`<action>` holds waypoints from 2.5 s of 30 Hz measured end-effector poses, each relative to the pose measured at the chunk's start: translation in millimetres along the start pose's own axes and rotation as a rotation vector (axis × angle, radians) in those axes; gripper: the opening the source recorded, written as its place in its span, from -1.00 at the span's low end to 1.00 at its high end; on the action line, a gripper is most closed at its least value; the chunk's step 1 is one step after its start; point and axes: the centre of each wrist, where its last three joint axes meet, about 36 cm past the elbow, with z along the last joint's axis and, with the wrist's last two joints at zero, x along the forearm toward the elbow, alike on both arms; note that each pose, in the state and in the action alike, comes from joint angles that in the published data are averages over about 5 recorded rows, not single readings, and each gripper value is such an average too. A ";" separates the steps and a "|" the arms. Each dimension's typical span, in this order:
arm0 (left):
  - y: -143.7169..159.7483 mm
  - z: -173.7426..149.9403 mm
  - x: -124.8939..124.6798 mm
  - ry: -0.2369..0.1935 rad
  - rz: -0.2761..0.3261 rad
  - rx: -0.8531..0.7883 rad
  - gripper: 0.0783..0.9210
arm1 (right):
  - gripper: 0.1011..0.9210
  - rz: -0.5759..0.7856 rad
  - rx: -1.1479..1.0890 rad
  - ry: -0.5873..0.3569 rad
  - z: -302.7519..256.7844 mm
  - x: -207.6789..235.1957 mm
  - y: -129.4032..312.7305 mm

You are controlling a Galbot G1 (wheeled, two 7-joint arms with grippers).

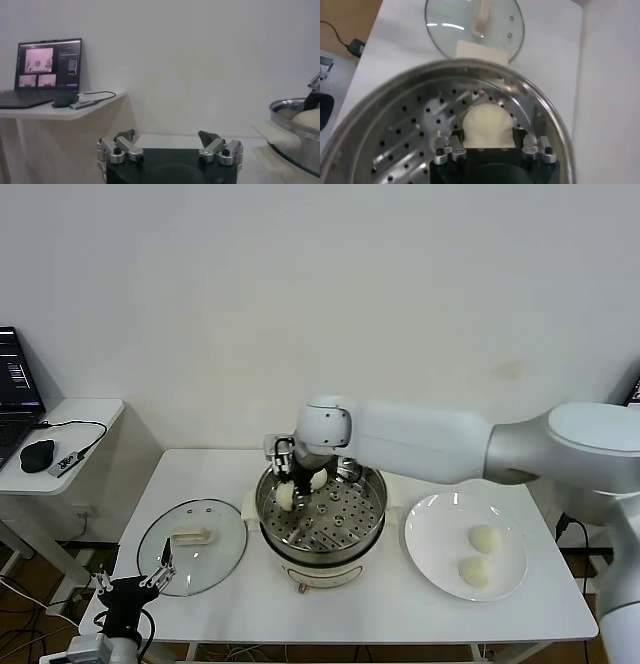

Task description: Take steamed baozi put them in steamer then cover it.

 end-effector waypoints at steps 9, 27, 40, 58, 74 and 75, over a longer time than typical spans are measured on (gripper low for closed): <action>-1.0 0.0 -0.3 -0.001 0.003 0.001 0.77 | 0.27 -0.023 -0.011 0.022 -6.2 -12.4 2.7; -4.2 -3.0 1.2 -0.006 0.019 -0.002 0.77 | 0.76 -0.006 0.086 0.062 45.0 67.8 -5.7; -4.3 1.0 1.1 0.007 0.034 -0.018 0.77 | 0.76 -0.026 0.108 0.092 173.5 136.2 44.3; -12.1 11.1 3.1 0.034 0.055 -0.035 0.77 | 0.76 -0.056 -0.008 0.177 321.2 103.1 157.8; -7.5 14.9 6.7 0.050 0.044 -0.050 0.77 | 0.76 -0.096 -0.058 0.227 365.4 39.4 203.5; -7.2 15.2 6.7 0.051 0.042 -0.050 0.77 | 0.76 -0.099 -0.061 0.229 367.0 36.1 204.6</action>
